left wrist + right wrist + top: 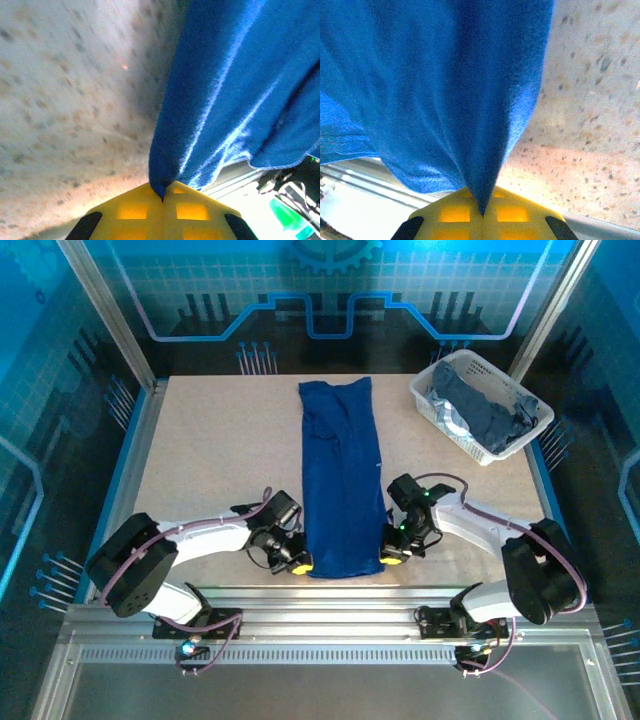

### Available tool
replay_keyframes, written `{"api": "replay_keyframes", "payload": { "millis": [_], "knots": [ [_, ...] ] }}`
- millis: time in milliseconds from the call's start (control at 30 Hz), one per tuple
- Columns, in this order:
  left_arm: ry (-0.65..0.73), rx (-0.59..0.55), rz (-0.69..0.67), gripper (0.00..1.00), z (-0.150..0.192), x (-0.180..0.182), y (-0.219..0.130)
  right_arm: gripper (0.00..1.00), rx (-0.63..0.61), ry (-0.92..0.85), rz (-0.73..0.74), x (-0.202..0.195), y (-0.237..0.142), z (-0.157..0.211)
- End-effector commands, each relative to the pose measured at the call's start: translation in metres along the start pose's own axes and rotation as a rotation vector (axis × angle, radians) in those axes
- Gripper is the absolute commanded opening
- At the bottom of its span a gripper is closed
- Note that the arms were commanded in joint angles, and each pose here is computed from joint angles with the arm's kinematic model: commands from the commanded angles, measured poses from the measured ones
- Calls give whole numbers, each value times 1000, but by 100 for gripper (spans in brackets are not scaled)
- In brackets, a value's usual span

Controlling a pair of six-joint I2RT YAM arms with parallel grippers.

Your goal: Fold and stack the t-shirts

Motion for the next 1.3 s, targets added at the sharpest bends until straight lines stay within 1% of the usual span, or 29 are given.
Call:
{"api": "replay_keyframes", "payload": {
  "millis": [0,133,200,300,400,500,633,733,900,1100,1200,1233,1267],
  "knots": [
    [-3,21,36,0,12,-2,-11,0,64,5,-29,2,-5,13],
    [-10,-95,102,0,9,-17,-37,0,4,23,-38,8,-28,4],
    [-47,-146,183,0,-1,-27,-50,0,-34,34,-44,12,-41,-7],
    [-95,-198,277,0,-23,-43,-67,0,-90,31,-66,24,-63,-31],
    [-100,-225,332,0,-46,-64,-82,0,-126,36,-66,31,-78,-58],
    [-99,-264,370,0,-71,-84,-96,0,-172,46,-52,36,-93,-86],
    [-89,-320,373,0,-106,-106,-113,0,-223,71,-33,34,-105,-124],
    [-106,-331,353,0,-131,-114,-117,0,-242,82,-33,34,-107,-153],
    [-118,-344,331,0,-169,-119,-112,0,-261,106,-18,32,-105,-203],
    [-138,-356,316,0,-206,-123,-102,0,-257,136,-30,24,-91,-249],
    [-143,-367,320,0,-222,-126,-99,0,-263,137,-43,22,-84,-266],
    [-143,-368,322,0,-226,-127,-98,1,-260,141,-42,21,-83,-269],
    [-141,-370,324,4,-230,-129,-98,9,-261,144,-38,19,-82,-274]
  ]
}}
Point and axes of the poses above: each hand's point on the last joint's axis, 136 mm out from that joint toward the fingers, its own y axis out along the fingers, its own x axis along the line the jaws close on, z = x × y, the point moved 10 cm from there along -y, back along the fingers, and after that the axes turned 9 degrees about -y, right-handed, at the moved point
